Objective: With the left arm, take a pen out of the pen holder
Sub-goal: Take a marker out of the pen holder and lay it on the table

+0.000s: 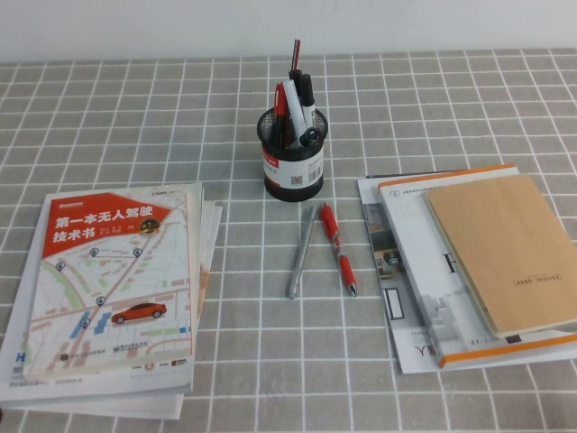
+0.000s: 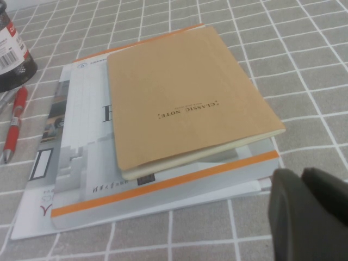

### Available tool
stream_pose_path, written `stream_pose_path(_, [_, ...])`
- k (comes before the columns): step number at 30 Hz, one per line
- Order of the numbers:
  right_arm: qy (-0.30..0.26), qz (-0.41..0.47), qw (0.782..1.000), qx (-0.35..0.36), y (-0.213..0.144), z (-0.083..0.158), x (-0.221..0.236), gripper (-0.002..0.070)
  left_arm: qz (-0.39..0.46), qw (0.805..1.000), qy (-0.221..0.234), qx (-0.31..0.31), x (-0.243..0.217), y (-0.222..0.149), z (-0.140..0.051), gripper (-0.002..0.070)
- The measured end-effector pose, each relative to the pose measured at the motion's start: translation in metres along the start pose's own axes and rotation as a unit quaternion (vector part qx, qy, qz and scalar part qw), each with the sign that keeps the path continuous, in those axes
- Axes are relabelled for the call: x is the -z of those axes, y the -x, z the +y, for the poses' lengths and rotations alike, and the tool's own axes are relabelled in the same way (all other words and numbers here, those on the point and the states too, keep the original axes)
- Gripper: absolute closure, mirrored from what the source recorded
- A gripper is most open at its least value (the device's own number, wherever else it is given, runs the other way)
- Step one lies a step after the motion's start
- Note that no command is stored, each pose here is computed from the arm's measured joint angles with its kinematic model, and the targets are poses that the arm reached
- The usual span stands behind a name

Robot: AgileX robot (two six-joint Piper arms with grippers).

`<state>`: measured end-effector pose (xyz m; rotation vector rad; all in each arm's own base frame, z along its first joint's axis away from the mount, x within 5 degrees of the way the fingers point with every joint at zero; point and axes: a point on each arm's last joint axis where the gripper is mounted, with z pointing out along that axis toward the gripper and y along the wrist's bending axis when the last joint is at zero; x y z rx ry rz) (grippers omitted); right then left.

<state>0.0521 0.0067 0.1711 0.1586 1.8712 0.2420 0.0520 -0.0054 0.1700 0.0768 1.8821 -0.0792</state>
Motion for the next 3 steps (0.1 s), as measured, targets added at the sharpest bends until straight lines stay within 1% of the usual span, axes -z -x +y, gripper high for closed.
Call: stream_pose_path(3, [0.0,0.0,1.0,0.0,0.0,0.0,0.0,0.0689,0.0,1.0,0.0,0.0,0.0,0.0,0.0,0.0675])
